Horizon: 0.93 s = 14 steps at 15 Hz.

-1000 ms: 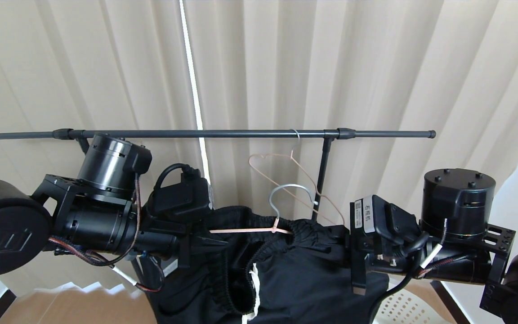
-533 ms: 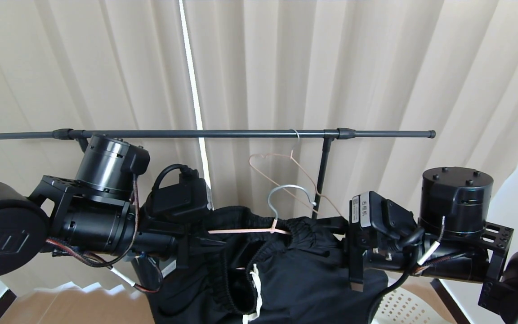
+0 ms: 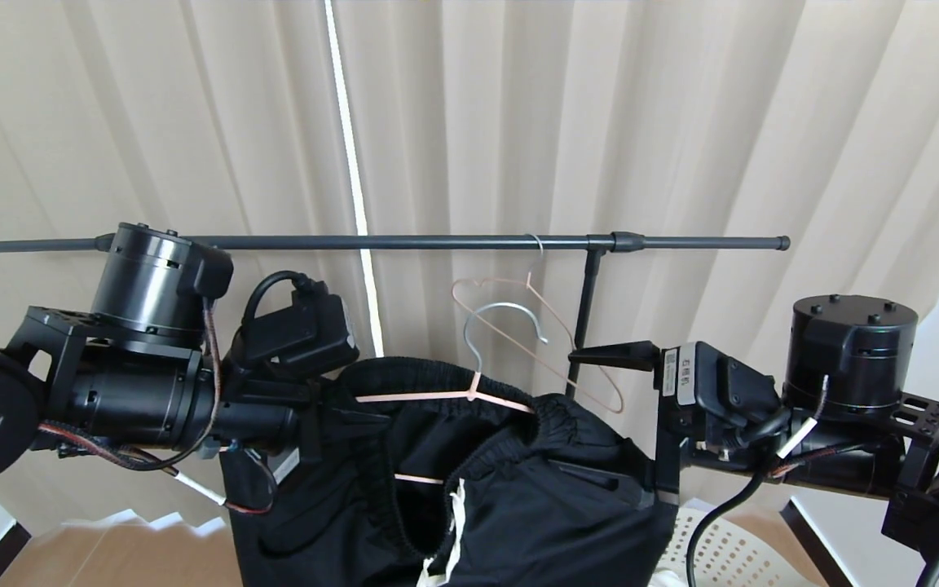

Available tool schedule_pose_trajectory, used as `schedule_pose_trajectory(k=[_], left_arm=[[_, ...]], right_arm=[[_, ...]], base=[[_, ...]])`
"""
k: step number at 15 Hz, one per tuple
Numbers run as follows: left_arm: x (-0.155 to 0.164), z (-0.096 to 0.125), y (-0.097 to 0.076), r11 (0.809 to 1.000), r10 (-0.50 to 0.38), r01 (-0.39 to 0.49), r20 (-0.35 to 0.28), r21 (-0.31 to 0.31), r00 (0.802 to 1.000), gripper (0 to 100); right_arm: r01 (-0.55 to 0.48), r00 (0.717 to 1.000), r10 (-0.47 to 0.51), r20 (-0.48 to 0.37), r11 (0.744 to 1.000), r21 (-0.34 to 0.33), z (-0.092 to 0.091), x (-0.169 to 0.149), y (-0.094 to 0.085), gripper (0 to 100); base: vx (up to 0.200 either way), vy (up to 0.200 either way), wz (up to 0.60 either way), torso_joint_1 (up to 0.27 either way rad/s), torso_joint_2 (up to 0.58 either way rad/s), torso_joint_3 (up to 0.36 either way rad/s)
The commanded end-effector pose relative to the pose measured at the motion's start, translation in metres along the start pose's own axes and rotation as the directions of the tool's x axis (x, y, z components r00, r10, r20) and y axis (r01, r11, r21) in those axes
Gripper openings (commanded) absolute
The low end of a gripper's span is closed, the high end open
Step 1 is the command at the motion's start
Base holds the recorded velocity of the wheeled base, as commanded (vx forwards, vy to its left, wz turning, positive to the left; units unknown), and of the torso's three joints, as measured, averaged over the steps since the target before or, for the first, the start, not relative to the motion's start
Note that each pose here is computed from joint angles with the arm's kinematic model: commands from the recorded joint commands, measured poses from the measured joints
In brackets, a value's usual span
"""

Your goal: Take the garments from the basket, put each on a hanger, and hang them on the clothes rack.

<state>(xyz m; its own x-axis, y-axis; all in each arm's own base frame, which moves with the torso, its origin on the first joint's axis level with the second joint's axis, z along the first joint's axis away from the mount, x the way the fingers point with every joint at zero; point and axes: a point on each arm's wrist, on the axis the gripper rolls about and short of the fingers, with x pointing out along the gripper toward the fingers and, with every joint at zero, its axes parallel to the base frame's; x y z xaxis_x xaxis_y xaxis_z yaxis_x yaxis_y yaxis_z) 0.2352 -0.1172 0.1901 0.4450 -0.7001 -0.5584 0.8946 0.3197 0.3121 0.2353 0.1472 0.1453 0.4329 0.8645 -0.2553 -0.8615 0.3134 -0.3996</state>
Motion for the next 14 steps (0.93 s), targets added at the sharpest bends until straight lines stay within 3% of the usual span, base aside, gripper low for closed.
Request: schedule_pose_trajectory(k=[1,7,14], left_arm=[[-0.010,0.000,0.002,0.999,0.035,-0.035,0.004,-0.016,0.999,0],[-0.018,-0.001,0.005,0.995,0.067,-0.066,0.008,-0.072,0.998,0],[-0.028,-0.006,0.017,0.979,0.150,-0.145,0.027,-0.144,0.988,0]], right_arm=[[-0.003,1.000,0.003,0.012,1.000,-0.005,0.003,-0.004,0.000,100],[-0.048,0.998,0.047,0.043,0.999,0.007,-0.002,-0.009,-0.004,100],[-0.034,0.999,0.035,-0.013,0.997,0.072,-0.035,0.001,-0.026,100]], base=[[0.000,0.000,0.00,0.000,0.00,0.000],[0.000,0.000,0.00,0.000,0.00,0.000],[0.000,0.000,0.00,0.000,0.00,0.000]])
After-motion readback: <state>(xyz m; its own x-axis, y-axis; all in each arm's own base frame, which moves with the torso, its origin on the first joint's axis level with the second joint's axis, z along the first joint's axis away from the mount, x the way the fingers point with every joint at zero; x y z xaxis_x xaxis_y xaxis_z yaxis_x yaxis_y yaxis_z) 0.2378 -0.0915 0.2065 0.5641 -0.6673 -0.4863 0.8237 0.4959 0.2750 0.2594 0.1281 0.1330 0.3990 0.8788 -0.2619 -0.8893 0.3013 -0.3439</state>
